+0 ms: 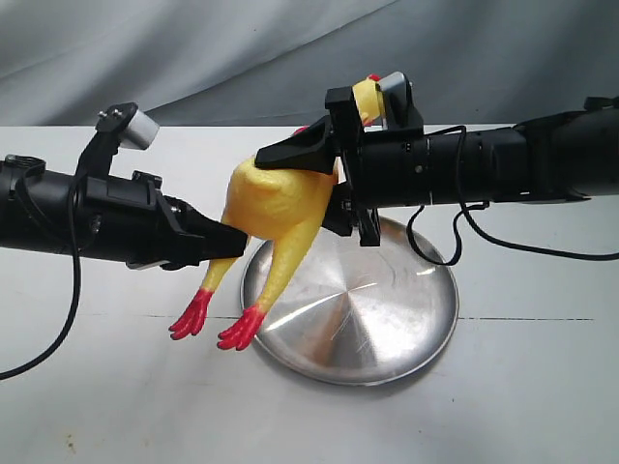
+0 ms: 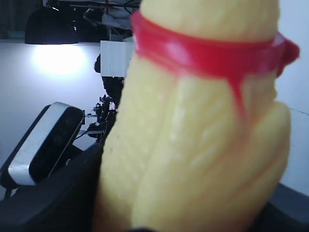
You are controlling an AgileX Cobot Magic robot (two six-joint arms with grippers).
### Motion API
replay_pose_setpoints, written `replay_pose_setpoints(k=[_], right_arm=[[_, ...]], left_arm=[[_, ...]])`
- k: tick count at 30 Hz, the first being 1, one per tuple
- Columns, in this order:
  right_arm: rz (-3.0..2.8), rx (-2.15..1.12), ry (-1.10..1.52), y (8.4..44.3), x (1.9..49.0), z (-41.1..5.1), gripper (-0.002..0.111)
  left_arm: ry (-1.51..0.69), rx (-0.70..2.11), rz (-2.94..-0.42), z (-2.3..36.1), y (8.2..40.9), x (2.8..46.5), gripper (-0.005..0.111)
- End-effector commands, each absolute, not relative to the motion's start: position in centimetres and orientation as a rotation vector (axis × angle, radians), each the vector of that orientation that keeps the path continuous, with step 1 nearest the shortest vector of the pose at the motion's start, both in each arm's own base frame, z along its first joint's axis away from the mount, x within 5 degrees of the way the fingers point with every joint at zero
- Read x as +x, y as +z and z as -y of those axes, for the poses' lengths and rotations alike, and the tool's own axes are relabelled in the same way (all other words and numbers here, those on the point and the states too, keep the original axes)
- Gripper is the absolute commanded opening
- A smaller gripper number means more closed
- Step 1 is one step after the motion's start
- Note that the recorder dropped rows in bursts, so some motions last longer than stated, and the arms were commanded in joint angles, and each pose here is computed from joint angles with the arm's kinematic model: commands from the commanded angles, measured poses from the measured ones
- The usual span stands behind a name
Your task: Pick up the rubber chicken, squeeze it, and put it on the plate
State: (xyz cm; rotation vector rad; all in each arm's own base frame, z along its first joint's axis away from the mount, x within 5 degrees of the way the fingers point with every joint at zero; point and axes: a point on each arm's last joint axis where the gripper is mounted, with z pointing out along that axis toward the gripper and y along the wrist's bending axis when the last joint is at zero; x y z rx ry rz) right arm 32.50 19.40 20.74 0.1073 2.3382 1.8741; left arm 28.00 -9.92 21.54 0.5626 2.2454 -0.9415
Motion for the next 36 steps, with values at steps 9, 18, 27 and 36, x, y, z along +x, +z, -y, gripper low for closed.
replay_pose_setpoints(k=[9, 18, 27, 36], right_arm=[[-2.283, -0.015, 1.919, 21.50, 32.15, -19.52, 0.000], [-2.282, -0.018, 1.918, 21.50, 32.15, -19.52, 0.005], [-2.292, 0.003, 1.825, 21.09, 32.61, -19.38, 0.102], [-2.287, -0.007, 1.839, 21.17, 32.56, -19.35, 0.105]], left_arm=[[-0.957, 0.558, -2.227, 10.12, 22.04, 28.00, 0.000], [-0.960, 0.553, -2.229, 10.13, 22.04, 28.00, 0.000], [-0.960, 0.553, -2.229, 10.13, 22.04, 28.00, 0.000], [-0.966, 0.544, -2.233, 10.14, 22.05, 27.99, 0.000]])
